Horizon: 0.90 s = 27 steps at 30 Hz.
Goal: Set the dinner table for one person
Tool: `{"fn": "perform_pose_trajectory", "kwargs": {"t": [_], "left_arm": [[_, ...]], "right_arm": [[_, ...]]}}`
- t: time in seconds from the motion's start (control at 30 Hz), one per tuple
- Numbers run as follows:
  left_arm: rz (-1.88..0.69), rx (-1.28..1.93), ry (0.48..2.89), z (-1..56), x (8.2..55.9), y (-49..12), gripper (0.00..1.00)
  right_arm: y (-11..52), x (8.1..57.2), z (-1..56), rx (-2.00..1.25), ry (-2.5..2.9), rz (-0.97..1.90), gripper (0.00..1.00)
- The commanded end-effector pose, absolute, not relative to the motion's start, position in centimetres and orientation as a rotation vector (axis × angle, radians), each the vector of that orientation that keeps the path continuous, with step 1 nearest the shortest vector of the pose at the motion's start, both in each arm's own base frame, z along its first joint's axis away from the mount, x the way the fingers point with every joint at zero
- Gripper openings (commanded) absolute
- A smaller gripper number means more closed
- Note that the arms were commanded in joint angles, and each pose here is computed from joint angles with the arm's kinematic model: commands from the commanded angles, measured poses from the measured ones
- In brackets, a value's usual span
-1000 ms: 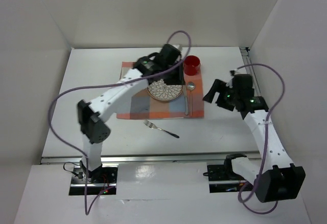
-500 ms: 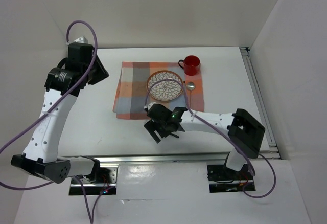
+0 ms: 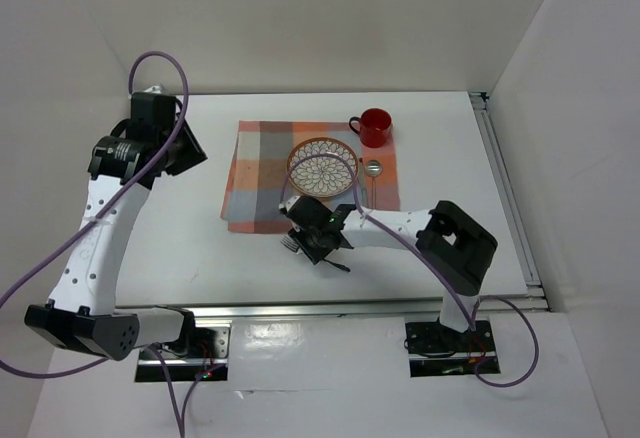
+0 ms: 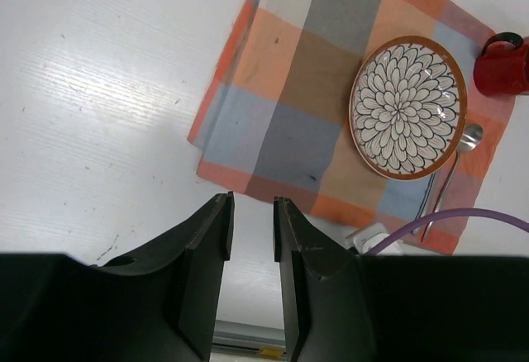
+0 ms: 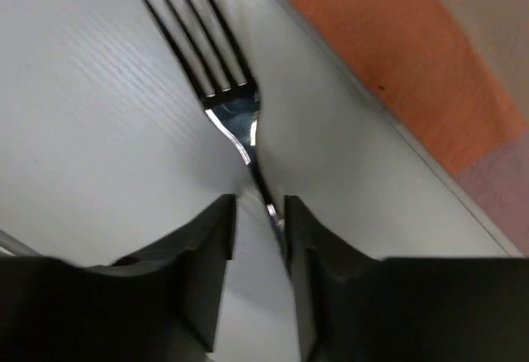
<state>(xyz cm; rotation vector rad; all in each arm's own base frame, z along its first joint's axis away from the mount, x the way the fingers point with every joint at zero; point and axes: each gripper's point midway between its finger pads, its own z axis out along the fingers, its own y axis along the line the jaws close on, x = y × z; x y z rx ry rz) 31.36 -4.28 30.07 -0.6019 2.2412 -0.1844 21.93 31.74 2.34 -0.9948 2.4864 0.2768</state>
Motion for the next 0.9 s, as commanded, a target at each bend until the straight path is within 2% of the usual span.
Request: {"fn": "perform_pose_trajectory", "kwargs": {"t": [0.0, 0.03, 0.07, 0.2, 0.43, 0.47, 0.53, 0.57, 0.6, 0.63, 0.67, 0.73, 0.77, 0.87], "left_arm": [[-0.207, -0.585, 2.204, 31.0, 31.3, -3.9, 0.43], [-0.202, -0.575, 2.206, 31.0, 31.3, -3.9, 0.43], [-0.202, -0.575, 2.206, 31.0, 31.3, -3.9, 0.43], [-0.201, -0.58, 2.195, 31.5, 31.6, -3.4, 0.43], [-0.223, -0.567, 2.169, 32.7, 31.8, -3.4, 0.43], [-0.228, -0.564, 2.156, 33.2, 31.8, -3.4, 0.43], [-0.227, -0.565, 2.157, 33.4, 31.6, -3.4, 0.43], [-0.227, -0.572, 2.14, 34.0, 31.7, -3.1, 0.43], [-0.227, -0.572, 2.139, 34.0, 31.7, -3.1, 0.43], [-0.227, -0.572, 2.139, 34.0, 31.7, -3.1, 0.43], [-0.242, -0.565, 2.133, 34.3, 31.4, -3.3, 0.43], [-0.244, -0.571, 2.11, 35.0, 31.2, -3.0, 0.43], [-0.254, -0.566, 2.113, 35.0, 31.2, -3.1, 0.43], [-0.253, -0.566, 2.115, 34.7, 30.7, -3.1, 0.43]], "right_arm": [[32.7, 22.1, 2.2, -1.013, 2.447, 0.335, 0.36], [33.0, 21.9, 2.8, -1.032, 2.426, 0.343, 0.31], [32.9, 21.9, 3.2, -1.03, 2.422, 0.346, 0.2], [33.6, 21.7, 4.6, -1.06, 2.399, 0.341, 0.0], [37.1, 23.9, 9.8, -1.024, 2.293, 0.387, 0.0], [38.6, 25.2, 11.9, -0.973, 2.262, 0.423, 0.0], [38.3, 27.2, 10.6, -0.869, 2.375, 0.342, 0.0], [40.0, 29.6, 13.9, -0.759, 2.343, 0.358, 0.0], [40.4, 30.6, 14.0, -0.625, 2.394, 0.354, 0.0], [39.9, 31.9, 11.5, -0.577, 2.491, 0.313, 0.0], [41.4, 33.9, 13.9, -0.494, 2.454, 0.383, 0.0], [42.5, 36.2, 12.7, -0.364, 2.492, 0.441, 0.0], [44.0, 37.8, 14.6, -0.295, 2.436, 0.522, 0.0], [46.0, 40.8, 14.6, -0.205, 2.375, 0.608, 0.0]]}}
